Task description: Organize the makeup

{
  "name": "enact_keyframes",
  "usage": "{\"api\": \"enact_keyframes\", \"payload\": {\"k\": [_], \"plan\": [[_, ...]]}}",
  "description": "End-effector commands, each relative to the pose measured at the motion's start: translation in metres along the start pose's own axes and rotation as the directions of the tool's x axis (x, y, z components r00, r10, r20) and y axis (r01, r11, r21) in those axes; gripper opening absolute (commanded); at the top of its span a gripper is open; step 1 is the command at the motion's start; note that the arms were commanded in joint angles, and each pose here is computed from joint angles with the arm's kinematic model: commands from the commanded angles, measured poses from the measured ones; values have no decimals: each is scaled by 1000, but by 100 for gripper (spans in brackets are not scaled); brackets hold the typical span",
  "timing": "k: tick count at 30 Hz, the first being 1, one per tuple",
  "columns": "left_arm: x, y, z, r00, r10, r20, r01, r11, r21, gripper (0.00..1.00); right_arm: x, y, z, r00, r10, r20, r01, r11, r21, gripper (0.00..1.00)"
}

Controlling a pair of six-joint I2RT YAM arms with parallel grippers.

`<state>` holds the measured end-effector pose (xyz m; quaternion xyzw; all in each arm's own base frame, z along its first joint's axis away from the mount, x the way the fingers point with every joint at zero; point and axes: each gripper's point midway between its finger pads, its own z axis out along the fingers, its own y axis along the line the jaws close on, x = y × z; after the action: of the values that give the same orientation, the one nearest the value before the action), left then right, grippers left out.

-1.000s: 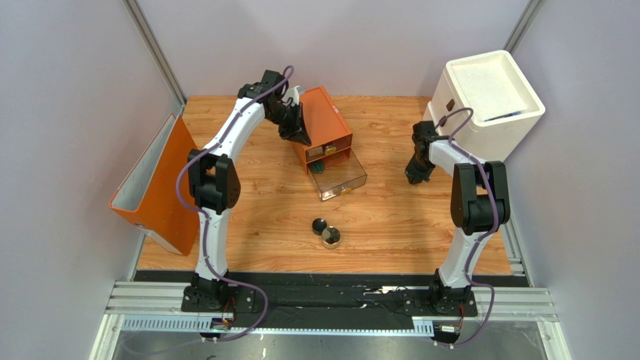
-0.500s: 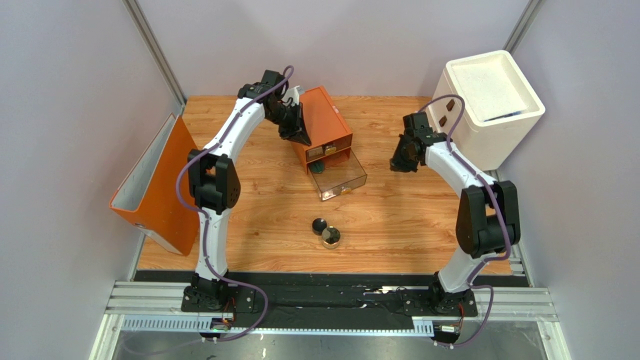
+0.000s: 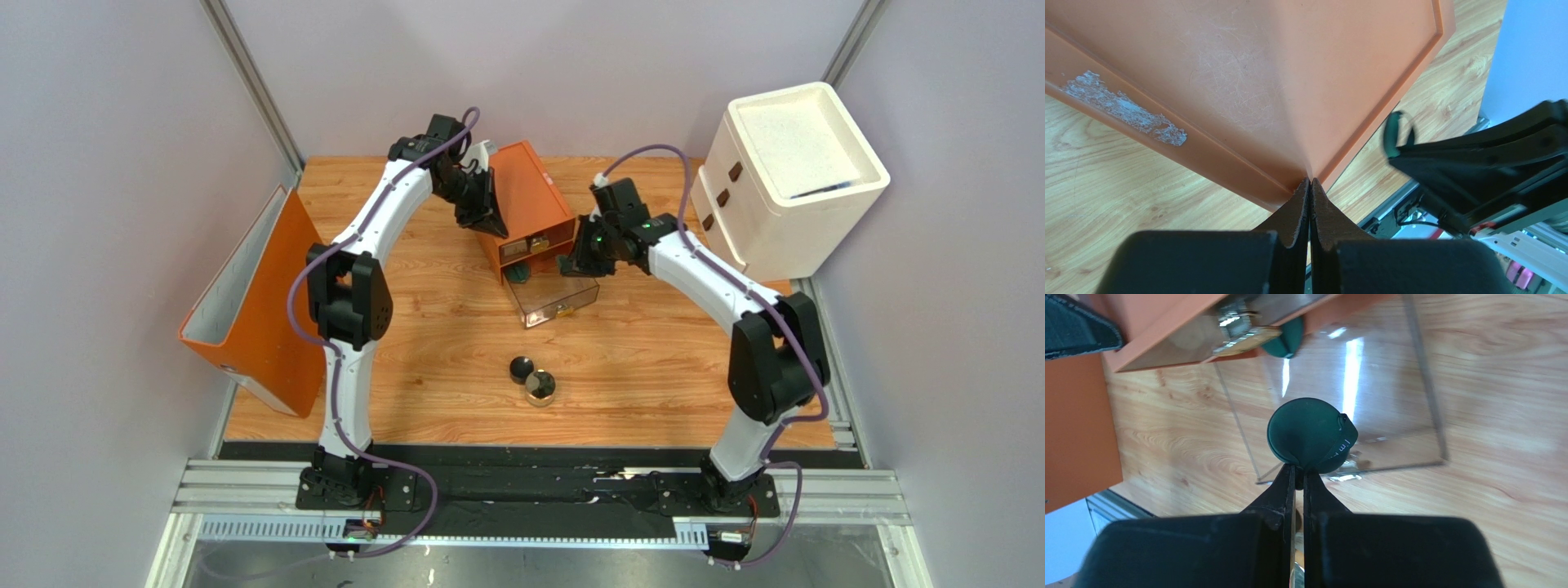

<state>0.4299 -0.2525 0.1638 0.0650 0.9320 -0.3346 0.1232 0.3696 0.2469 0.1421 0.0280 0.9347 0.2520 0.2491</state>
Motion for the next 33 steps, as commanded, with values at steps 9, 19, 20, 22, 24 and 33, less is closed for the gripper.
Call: {"api": "enact_keyframes", "payload": {"k": [9,19,20,22,24,33], "plan": [[26,44,10,995,-28,-91,12,985,-170,0,-14,35,15,999,-30,18,30,999,-12,58],[25,42,10,996,-31,-87,16,986,-166,0,16,41,-16,969,-245,-10,245,969,-2,63],[25,42,10,996,-34,-86,19,986,-166,0,30,37,-16,949,-313,-48,313,950,-1,63],[24,41,10,996,-42,-84,28,986,-163,0,56,45,-19,910,-404,-95,404,915,-21,64],[25,40,12,995,-48,-86,34,987,-159,0,93,43,-17,848,-498,-180,500,865,-38,64],[27,44,12,995,-50,-91,34,985,-169,0,188,16,5,619,-668,-414,716,696,-53,74]]}}
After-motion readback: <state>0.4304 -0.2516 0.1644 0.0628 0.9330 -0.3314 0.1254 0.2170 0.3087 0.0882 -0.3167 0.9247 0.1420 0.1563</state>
